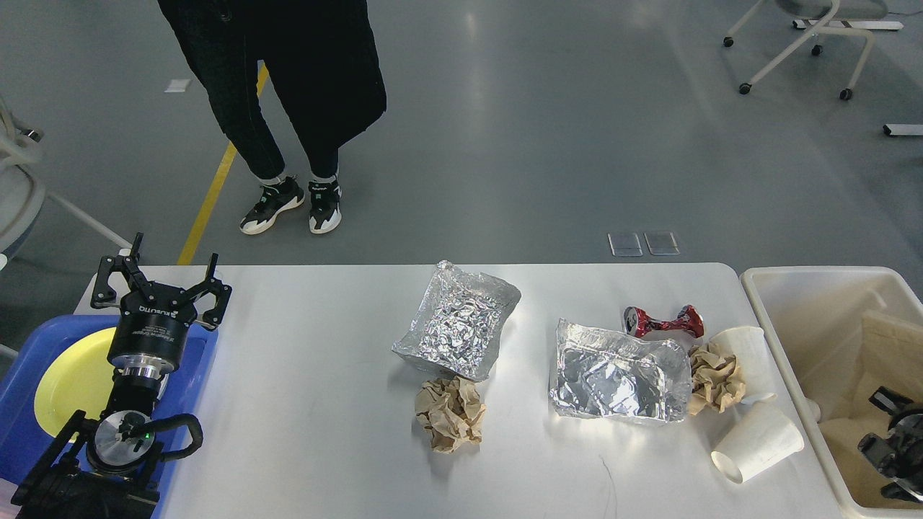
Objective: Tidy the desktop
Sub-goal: 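Open the right gripper inside the bin to release the bag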
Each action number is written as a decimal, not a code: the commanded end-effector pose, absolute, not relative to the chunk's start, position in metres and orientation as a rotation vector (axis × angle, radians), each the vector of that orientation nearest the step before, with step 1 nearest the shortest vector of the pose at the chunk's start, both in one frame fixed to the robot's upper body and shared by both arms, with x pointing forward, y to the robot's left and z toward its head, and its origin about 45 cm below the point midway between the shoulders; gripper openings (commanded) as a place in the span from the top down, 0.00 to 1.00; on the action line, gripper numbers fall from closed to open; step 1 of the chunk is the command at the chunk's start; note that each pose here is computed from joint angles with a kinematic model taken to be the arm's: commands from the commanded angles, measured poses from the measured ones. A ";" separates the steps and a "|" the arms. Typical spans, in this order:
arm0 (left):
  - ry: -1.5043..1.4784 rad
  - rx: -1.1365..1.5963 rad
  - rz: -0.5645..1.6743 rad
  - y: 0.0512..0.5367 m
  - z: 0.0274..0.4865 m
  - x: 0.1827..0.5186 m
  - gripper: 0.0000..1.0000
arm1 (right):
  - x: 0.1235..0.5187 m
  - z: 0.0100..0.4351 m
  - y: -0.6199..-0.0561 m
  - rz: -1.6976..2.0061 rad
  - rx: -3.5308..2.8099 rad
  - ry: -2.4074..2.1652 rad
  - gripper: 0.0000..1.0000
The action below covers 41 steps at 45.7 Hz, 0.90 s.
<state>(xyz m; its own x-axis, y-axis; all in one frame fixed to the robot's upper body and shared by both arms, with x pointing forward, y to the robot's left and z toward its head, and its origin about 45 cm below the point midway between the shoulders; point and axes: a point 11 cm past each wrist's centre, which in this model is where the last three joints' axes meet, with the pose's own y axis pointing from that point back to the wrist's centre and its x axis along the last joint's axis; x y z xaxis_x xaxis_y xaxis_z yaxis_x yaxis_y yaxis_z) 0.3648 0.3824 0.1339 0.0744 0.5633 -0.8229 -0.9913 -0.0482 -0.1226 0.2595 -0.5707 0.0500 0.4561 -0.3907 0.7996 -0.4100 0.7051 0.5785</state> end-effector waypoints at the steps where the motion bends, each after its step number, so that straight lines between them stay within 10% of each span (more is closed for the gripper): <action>1: 0.651 -0.862 1.415 0.382 0.134 0.365 0.04 | 0.259 0.045 -0.564 0.014 0.847 -1.126 1.00; 27: 0.650 -0.864 1.416 0.382 0.134 0.365 0.04 | 0.243 0.024 -0.551 -0.010 0.869 -1.077 1.00; 33: 0.650 -0.864 1.416 0.382 0.134 0.365 0.04 | 0.245 0.026 -0.551 0.022 0.853 -1.100 0.29; 37: 0.650 -0.864 1.416 0.382 0.134 0.365 0.04 | 0.245 0.026 -0.551 0.029 0.848 -1.106 0.02; 41: 0.651 -0.862 1.415 0.382 0.134 0.365 0.04 | 0.245 0.025 -0.550 0.023 0.851 -1.107 0.00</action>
